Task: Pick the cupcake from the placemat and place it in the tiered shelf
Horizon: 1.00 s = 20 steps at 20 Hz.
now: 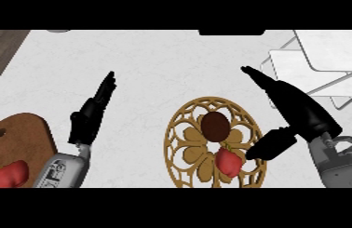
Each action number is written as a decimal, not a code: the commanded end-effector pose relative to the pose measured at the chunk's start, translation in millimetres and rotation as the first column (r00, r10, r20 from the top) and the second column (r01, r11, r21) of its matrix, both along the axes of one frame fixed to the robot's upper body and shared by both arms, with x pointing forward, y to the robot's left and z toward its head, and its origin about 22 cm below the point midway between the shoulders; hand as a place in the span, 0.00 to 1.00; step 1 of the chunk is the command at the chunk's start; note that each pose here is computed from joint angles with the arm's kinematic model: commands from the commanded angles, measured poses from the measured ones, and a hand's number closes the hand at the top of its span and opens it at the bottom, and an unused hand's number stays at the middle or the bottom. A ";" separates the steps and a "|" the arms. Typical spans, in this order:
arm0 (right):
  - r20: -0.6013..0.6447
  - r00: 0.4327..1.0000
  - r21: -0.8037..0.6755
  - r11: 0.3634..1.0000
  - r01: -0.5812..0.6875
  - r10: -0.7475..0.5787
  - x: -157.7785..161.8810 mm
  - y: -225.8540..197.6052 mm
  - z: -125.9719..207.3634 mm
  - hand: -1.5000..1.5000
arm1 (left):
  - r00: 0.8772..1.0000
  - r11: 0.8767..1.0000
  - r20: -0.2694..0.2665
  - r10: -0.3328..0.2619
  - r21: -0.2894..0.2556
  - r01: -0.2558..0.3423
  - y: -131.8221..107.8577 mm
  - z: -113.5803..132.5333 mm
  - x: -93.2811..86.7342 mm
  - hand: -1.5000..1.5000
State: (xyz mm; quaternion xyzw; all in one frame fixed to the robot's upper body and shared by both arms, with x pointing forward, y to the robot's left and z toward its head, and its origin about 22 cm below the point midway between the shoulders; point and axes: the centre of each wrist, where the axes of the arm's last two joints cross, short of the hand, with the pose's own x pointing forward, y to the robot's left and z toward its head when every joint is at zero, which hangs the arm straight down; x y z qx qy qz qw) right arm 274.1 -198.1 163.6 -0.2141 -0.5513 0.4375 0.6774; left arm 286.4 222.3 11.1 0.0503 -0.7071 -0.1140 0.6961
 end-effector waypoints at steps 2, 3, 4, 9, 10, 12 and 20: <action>-0.024 0.999 -0.042 0.999 0.021 -0.022 -12.4 31.0 8.9 0.00 | 1.000 1.000 -0.017 -0.008 0.000 0.008 -3.2 3.3 -9.0 0.50; -0.003 1.000 -0.033 0.999 0.018 -0.018 -11.1 35.7 25.1 0.00 | 1.000 1.000 -0.011 -0.025 -0.003 0.025 11.3 23.5 4.3 0.50; -0.017 0.999 -0.030 0.999 0.029 -0.029 -19.9 38.6 3.3 0.00 | 1.000 1.000 0.008 -0.011 -0.007 0.011 12.2 -3.9 2.9 0.50; 0.020 1.000 -0.046 0.999 0.021 -0.020 -34.4 38.8 4.3 0.00 | 1.000 1.000 -0.004 -0.008 0.000 0.008 -1.9 -8.9 -7.2 0.50; 0.010 0.999 -0.053 0.998 0.044 -0.043 -17.2 54.0 11.6 0.00 | 1.000 1.000 -0.008 -0.012 0.001 0.012 3.1 -0.7 -9.3 0.50; 0.025 0.999 -0.078 0.996 0.037 -0.036 -17.6 53.3 14.5 0.00 | 1.000 1.000 -0.005 0.009 0.014 -0.009 9.6 12.6 11.8 0.50; 0.003 0.998 -0.063 0.996 0.061 -0.060 -19.9 66.7 -8.1 0.00 | 1.000 1.000 0.015 -0.002 0.004 0.002 15.2 3.2 -3.8 0.50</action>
